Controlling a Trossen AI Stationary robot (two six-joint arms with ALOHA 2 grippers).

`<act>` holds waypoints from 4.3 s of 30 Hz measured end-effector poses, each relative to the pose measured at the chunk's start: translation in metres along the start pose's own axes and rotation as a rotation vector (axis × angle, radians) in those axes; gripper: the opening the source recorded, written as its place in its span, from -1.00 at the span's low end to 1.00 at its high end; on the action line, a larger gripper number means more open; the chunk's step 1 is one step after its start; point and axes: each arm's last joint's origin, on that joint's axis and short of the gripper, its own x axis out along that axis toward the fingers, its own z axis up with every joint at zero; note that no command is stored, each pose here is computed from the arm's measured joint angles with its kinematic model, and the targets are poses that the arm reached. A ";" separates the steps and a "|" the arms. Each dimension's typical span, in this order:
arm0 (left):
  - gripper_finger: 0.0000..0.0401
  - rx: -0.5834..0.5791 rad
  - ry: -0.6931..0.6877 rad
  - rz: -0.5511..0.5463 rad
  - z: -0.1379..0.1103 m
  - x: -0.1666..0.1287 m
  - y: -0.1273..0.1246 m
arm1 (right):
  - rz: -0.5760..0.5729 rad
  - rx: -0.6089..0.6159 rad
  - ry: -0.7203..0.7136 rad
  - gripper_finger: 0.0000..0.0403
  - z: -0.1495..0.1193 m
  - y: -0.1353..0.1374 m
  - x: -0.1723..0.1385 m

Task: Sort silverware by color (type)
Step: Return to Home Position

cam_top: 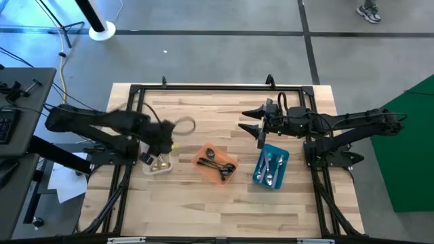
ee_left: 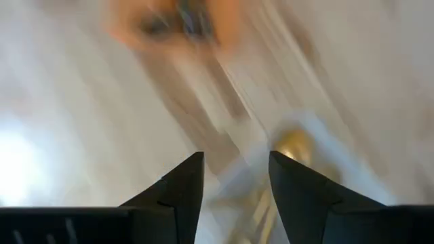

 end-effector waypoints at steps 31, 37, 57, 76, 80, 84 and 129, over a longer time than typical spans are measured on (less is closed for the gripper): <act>-0.22 -0.485 -1.241 0.412 0.026 -0.056 0.037 | 0.106 -0.038 -0.026 0.16 0.004 0.004 0.000; -0.22 -0.464 -1.234 0.426 0.026 -0.056 0.037 | 0.113 -0.117 -0.029 0.16 0.004 0.004 0.000; -0.22 -0.484 -1.238 0.420 0.026 -0.056 0.037 | 0.112 -0.083 -0.024 0.16 0.003 0.004 0.000; -0.22 -0.481 -1.283 0.431 0.027 -0.060 0.038 | 0.112 -0.066 -0.023 0.16 0.003 0.004 0.000; -0.22 -0.480 -1.282 0.430 0.027 -0.060 0.038 | 0.112 -0.093 -0.024 0.16 0.003 0.004 0.000; -0.22 -0.481 -1.281 0.431 0.027 -0.060 0.038 | 0.112 -0.091 -0.024 0.16 0.003 0.004 0.000; -0.22 -0.514 -1.269 0.403 0.027 -0.058 0.038 | 0.139 -0.108 -0.029 -1.00 0.004 0.005 0.000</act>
